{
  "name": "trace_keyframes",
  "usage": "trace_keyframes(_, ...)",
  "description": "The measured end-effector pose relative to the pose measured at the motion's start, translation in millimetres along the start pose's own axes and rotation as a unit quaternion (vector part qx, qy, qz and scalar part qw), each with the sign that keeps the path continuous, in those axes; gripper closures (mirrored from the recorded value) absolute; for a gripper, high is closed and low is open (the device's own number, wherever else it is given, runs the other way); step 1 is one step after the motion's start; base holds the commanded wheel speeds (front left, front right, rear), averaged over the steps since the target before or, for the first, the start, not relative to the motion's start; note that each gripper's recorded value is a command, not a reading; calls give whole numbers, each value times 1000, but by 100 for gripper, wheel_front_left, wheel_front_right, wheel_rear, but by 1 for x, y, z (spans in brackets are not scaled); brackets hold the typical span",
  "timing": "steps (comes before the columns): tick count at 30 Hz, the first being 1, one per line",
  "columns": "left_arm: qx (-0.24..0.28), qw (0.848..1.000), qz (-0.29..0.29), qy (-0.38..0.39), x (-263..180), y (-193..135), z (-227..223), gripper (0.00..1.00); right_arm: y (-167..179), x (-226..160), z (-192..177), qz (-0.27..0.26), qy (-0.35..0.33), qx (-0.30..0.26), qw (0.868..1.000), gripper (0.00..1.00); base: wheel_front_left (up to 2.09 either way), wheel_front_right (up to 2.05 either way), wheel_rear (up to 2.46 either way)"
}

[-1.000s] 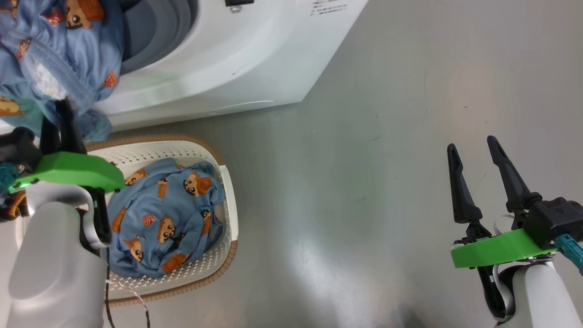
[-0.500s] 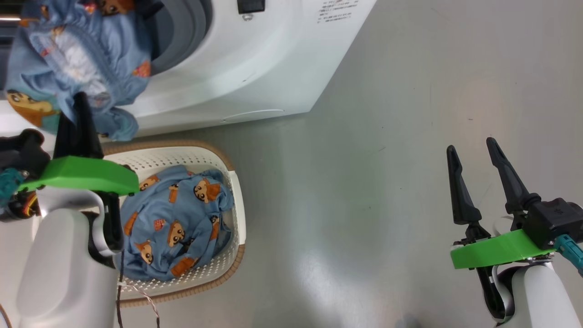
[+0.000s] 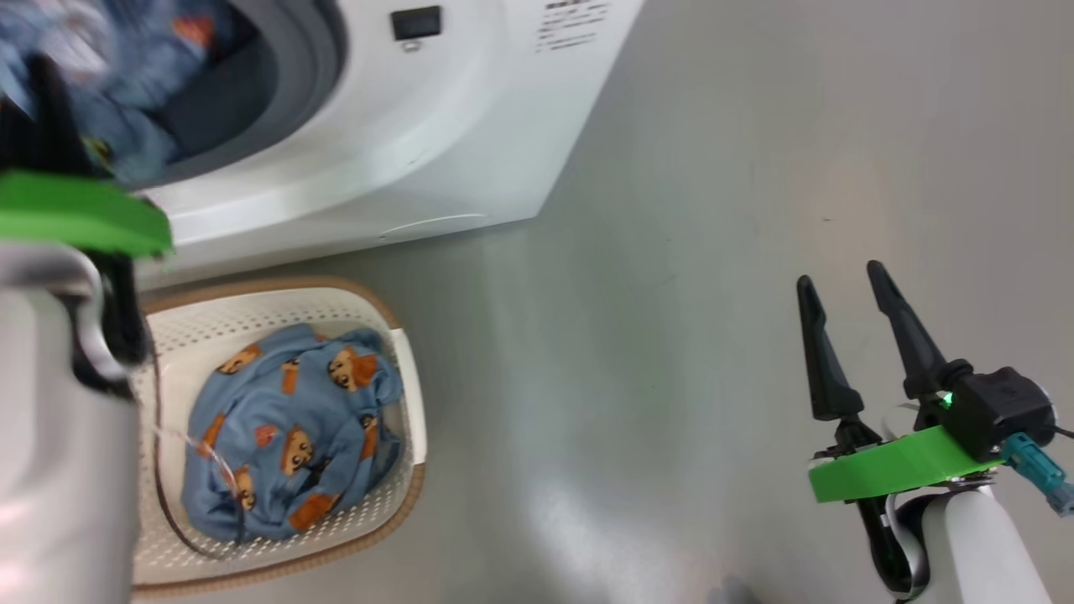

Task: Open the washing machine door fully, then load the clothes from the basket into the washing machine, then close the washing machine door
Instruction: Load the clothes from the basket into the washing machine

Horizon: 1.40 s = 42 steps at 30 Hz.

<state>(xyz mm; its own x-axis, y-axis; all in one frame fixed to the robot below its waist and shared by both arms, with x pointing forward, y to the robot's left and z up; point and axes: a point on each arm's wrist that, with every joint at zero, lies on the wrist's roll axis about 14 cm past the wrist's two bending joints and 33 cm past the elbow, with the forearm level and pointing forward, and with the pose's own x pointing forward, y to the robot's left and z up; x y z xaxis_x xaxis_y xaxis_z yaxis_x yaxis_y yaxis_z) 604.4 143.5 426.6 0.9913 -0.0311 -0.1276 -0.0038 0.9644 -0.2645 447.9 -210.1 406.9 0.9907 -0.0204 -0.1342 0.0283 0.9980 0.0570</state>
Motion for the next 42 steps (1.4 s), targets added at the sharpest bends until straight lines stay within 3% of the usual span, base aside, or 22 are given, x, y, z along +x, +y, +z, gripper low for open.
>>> trace_keyframes(14,44,999,-6,-4,81,-13,4,100,-32,-34,1,-49,16,-2,999,0,0,0,0)
trace_keyframes(25,36,999,-9,-31,129,-16,20,100,-48,-52,-9,-79,41,-12,996,0,0,0,0)
trace_keyframes(32,58,998,3,9,141,-7,-13,100,-57,-59,-17,-95,59,-16,994,0,0,0,0)
trace_keyframes(33,63,998,2,22,140,-6,-22,88,-58,-61,-18,-97,60,-16,993,0,0,0,0)
trace_keyframes(34,70,997,3,35,139,-5,-29,66,-58,-62,-19,-98,62,-16,993,0,0,0,0)
trace_keyframes(35,75,996,5,50,136,-3,-35,13,-58,-64,-20,-98,64,-15,993,0,0,0,0)
trace_keyframes(36,80,995,9,59,135,1,-36,0,-57,-64,-19,-98,63,-12,993,0,0,0,0)
trace_keyframes(42,90,995,11,44,135,2,-17,0,-53,-61,-18,-91,57,-6,994,0,0,0,0)
